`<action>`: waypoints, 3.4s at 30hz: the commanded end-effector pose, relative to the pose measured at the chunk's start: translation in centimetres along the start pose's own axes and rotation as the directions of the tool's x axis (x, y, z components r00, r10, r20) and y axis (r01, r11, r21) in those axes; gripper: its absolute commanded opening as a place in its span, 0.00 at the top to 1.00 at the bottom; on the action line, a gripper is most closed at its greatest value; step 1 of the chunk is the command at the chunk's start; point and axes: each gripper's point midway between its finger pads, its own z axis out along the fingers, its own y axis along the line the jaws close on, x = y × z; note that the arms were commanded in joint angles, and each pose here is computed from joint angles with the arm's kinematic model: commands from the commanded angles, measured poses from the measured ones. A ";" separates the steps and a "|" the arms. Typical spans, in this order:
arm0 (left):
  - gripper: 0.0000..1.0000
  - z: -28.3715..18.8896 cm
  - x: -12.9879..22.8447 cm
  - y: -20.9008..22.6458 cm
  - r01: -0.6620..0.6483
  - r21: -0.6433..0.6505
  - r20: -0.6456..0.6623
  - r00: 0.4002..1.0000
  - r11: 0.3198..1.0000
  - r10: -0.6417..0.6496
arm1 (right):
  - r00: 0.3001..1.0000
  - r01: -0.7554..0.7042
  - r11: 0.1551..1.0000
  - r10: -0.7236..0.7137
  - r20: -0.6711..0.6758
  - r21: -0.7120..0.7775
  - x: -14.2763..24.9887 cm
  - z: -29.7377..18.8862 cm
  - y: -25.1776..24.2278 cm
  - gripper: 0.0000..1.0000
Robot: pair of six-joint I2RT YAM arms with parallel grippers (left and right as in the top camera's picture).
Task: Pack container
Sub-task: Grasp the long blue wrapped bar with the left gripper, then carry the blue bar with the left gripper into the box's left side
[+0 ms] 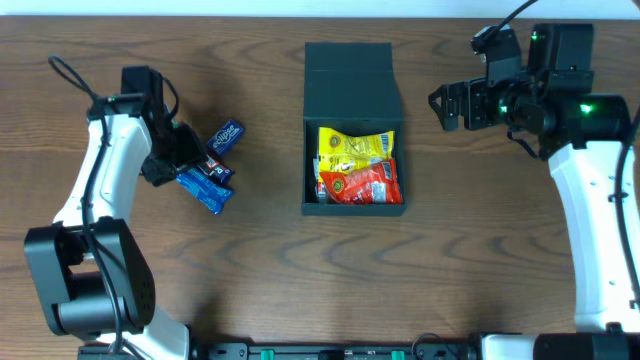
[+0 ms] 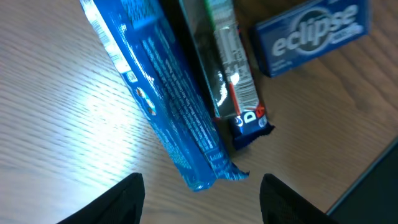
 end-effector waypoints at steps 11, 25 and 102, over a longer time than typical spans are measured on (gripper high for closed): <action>0.39 2.6 0.0 1.8 0.110 -0.022 0.023 0.994 0.994 -0.109 | 0.999 0.026 1.000 -0.026 0.032 0.016 -0.7 -0.9 -0.1 0.01; 0.35 4.8 -1.3 3.1 0.186 0.016 0.017 0.982 0.982 -0.186 | 0.999 0.025 0.999 -0.026 0.030 0.042 -0.7 -0.9 -0.6 0.01; 0.85 -4.8 6.4 -24.6 -0.692 0.153 0.308 0.712 0.706 0.631 | 0.970 -0.225 0.966 0.208 0.129 0.128 -0.5 -4.5 -8.4 0.01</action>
